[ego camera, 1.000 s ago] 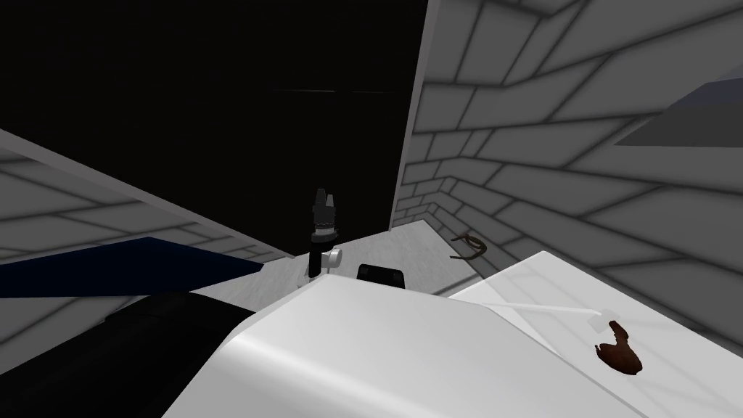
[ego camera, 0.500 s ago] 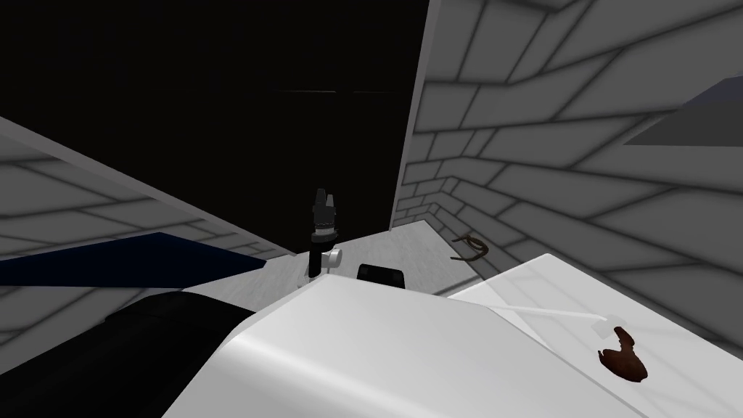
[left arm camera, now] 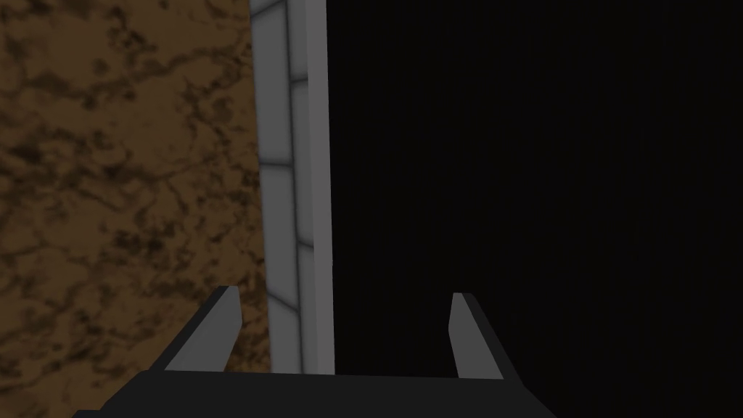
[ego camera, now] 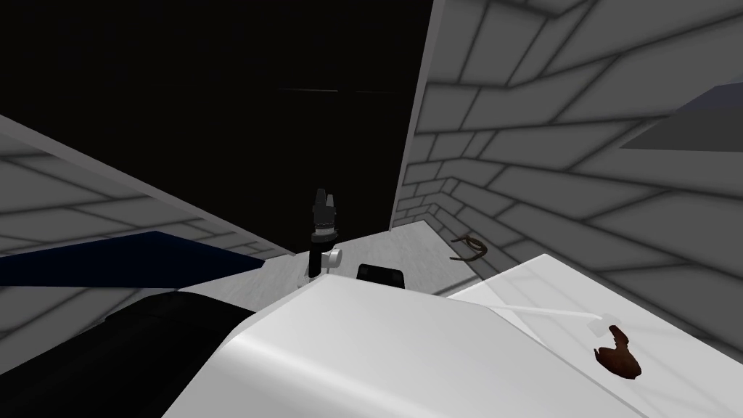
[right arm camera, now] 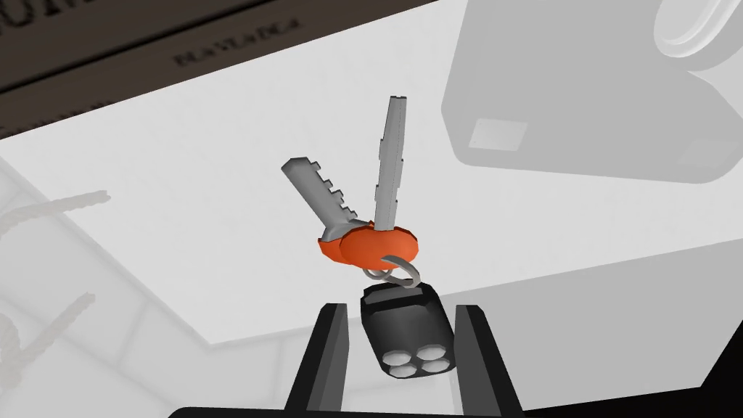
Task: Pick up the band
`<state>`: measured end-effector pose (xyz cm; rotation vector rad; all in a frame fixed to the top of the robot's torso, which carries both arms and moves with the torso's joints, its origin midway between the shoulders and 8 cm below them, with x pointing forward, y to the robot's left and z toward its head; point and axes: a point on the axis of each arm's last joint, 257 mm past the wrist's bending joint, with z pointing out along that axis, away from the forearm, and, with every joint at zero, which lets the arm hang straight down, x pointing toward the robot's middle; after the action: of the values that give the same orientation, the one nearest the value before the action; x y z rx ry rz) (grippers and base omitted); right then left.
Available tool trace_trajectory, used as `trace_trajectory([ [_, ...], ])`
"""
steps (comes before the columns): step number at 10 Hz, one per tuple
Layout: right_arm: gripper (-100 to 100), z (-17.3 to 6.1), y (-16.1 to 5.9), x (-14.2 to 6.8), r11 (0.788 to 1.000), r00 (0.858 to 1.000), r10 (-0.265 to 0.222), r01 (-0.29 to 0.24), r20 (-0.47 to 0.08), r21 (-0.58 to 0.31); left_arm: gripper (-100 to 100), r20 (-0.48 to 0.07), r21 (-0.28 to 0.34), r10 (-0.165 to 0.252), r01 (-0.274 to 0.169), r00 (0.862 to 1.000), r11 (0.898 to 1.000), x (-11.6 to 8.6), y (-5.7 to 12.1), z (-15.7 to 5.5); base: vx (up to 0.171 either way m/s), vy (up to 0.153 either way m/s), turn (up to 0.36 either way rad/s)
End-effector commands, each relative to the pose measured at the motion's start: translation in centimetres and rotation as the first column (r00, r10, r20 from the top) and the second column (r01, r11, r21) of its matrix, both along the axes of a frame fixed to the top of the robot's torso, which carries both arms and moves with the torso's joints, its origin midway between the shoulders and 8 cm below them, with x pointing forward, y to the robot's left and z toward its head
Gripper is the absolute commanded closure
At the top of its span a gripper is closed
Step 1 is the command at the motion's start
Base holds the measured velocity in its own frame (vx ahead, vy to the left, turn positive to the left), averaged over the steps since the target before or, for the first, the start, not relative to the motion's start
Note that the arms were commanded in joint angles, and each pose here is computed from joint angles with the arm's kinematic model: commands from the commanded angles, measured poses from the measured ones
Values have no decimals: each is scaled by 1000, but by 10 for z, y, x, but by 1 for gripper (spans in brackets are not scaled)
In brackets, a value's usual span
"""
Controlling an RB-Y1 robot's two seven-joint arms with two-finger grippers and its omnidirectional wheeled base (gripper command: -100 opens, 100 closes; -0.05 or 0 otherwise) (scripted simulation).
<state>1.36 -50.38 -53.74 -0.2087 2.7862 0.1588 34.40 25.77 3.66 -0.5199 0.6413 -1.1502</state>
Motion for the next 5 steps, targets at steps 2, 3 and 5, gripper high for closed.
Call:
trace_trajectory([
  [2, 100, 15, -15, -2, 1000, 1000, 11, -11, -5, -12, 0, 0, 0, 0, 0, 1000, 1000, 0, 0, 0, 16, 23, -82],
  [3, 100, 22, -20, -3, 1000, 1000, 19, -19, -8, -12, 0, 0, 0, 0, 0, 1000, 1000, 0, 0, 0, 26, 48, -89],
  [5, 0, 19, -17, -3, 1000, 1000, 15, -15, -8, -14, 0, 0, 0, 0, 0, 1000, 1000, 0, 0, 0, 5, 11, -12],
])
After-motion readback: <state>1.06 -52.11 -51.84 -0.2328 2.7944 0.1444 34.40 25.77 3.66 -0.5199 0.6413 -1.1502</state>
